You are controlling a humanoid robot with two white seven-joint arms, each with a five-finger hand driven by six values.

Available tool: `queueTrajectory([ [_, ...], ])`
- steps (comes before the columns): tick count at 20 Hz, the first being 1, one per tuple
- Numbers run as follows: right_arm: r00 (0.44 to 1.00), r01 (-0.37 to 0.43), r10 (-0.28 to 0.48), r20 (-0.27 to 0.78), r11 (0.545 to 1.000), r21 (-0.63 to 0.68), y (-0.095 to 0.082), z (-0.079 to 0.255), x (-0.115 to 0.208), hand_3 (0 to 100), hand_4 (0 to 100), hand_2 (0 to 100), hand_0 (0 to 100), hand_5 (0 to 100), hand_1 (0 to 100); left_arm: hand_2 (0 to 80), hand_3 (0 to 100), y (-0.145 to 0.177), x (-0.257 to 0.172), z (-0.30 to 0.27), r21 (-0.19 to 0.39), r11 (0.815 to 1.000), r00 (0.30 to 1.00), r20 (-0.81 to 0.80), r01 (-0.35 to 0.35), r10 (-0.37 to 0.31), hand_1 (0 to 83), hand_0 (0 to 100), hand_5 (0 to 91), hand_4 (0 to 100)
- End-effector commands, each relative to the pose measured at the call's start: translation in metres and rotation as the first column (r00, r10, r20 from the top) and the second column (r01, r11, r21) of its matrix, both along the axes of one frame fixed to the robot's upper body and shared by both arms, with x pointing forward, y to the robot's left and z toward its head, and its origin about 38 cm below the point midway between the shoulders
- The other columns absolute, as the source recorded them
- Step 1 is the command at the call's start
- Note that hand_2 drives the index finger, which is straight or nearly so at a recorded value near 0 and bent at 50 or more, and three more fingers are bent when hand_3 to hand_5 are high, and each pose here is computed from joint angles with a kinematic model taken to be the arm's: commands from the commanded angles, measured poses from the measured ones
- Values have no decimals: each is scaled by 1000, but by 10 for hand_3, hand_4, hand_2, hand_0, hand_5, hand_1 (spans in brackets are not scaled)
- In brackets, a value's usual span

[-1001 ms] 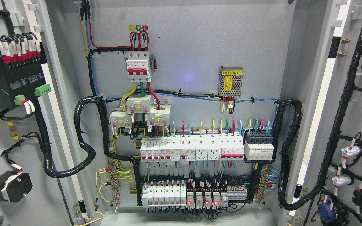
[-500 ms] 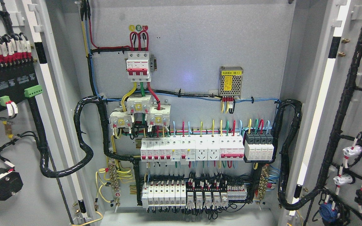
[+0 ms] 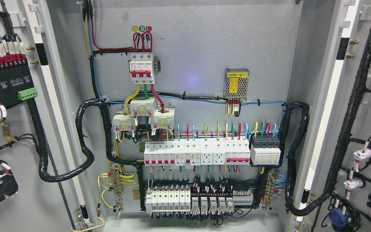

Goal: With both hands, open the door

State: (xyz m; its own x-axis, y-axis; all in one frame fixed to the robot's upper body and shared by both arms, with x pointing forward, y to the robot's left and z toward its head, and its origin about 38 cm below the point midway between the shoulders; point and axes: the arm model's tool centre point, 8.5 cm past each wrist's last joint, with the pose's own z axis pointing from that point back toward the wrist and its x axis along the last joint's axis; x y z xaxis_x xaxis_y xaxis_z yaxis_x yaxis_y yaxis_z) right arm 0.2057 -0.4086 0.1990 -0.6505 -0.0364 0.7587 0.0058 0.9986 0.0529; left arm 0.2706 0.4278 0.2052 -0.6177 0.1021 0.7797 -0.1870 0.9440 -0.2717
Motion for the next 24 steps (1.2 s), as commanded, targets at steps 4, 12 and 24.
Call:
queueTrajectory([
  [4,1000,11,-11,-3,1000,4,-2,-2,-1,0,0,0,191,0,0,0,0,31,3,-2,-7,998,998,-29,-60,60,0,0,0,0],
  [12,1000,-26,26,0,999,-28,2,5,3,0,0,0,191,0,0,0,0,36,8,-1,-11,998,997,-30,-65,64,0,0,0,0],
  [24,993,-104,108,45,991,-85,17,21,6,0,0,0,191,0,0,0,0,44,14,-2,-22,997,997,-46,-70,69,0,0,0,0],
])
